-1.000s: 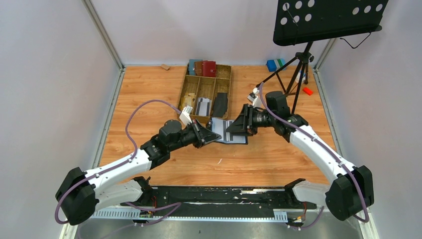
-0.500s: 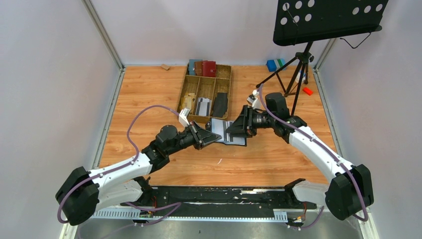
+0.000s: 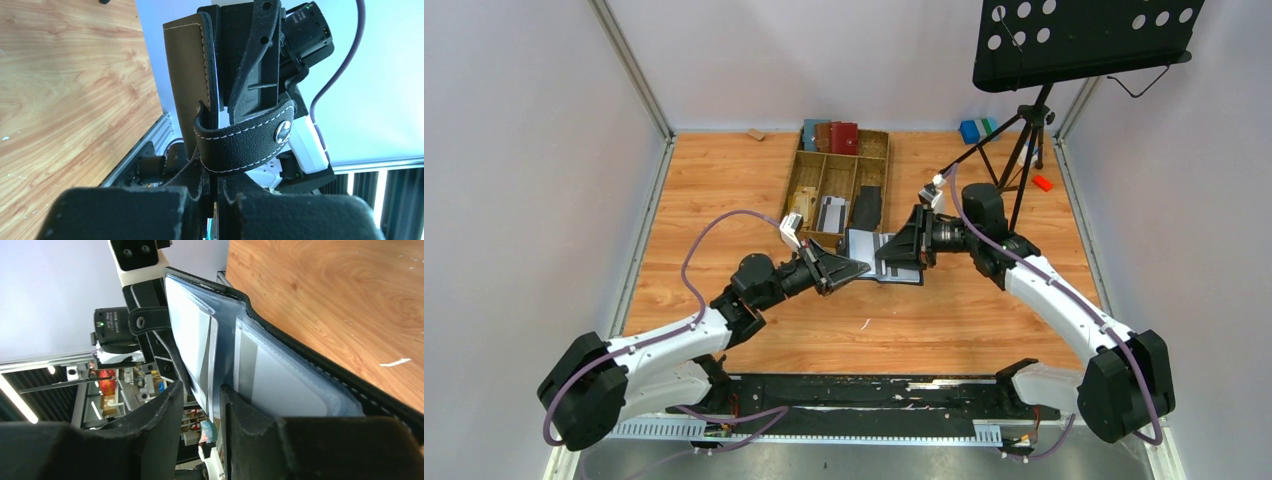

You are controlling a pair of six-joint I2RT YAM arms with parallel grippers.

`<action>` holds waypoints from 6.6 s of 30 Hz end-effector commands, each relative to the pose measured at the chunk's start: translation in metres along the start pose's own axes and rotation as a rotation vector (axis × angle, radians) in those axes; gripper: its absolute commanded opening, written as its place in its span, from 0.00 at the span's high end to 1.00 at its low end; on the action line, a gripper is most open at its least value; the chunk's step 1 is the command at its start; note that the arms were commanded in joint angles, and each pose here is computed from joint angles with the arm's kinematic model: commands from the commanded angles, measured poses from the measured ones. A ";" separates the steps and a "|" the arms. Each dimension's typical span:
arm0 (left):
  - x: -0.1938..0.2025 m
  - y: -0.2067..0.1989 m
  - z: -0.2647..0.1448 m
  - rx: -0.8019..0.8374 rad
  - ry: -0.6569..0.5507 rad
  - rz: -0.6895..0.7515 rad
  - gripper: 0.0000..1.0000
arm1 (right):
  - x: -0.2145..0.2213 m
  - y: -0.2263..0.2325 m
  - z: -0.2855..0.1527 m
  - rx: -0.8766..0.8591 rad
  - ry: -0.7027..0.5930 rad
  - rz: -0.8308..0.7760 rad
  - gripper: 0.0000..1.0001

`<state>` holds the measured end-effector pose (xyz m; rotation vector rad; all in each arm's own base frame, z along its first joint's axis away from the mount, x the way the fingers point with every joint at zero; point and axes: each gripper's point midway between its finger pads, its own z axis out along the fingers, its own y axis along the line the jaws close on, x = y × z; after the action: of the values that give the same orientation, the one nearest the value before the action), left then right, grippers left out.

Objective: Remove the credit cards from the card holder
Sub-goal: Remove the credit card from the card holder, then place the credit card in the storage box.

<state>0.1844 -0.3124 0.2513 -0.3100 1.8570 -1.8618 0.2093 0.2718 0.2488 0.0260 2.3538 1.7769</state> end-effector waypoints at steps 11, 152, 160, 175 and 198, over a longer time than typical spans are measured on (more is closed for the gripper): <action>-0.009 -0.036 -0.010 0.148 -0.060 0.012 0.92 | -0.014 0.047 -0.017 -0.201 -0.076 0.022 0.98; -0.050 0.049 -0.163 -0.709 -0.192 0.320 1.00 | -0.198 -0.097 0.145 0.381 -0.189 -0.154 1.00; -0.052 0.043 -0.174 -0.731 -0.216 0.340 1.00 | -0.195 -0.127 0.171 0.407 -0.129 -0.122 1.00; -0.054 0.038 -0.182 -0.741 -0.245 0.335 1.00 | -0.204 -0.131 0.166 0.465 -0.174 -0.144 0.69; -0.023 0.031 -0.134 -0.478 -0.084 0.211 1.00 | -0.129 0.052 0.035 0.291 -0.254 -0.535 0.43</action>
<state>0.1440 -0.1622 0.1998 -0.3359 2.2310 -1.0426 0.3696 0.3241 0.2956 -0.2063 2.1820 1.1592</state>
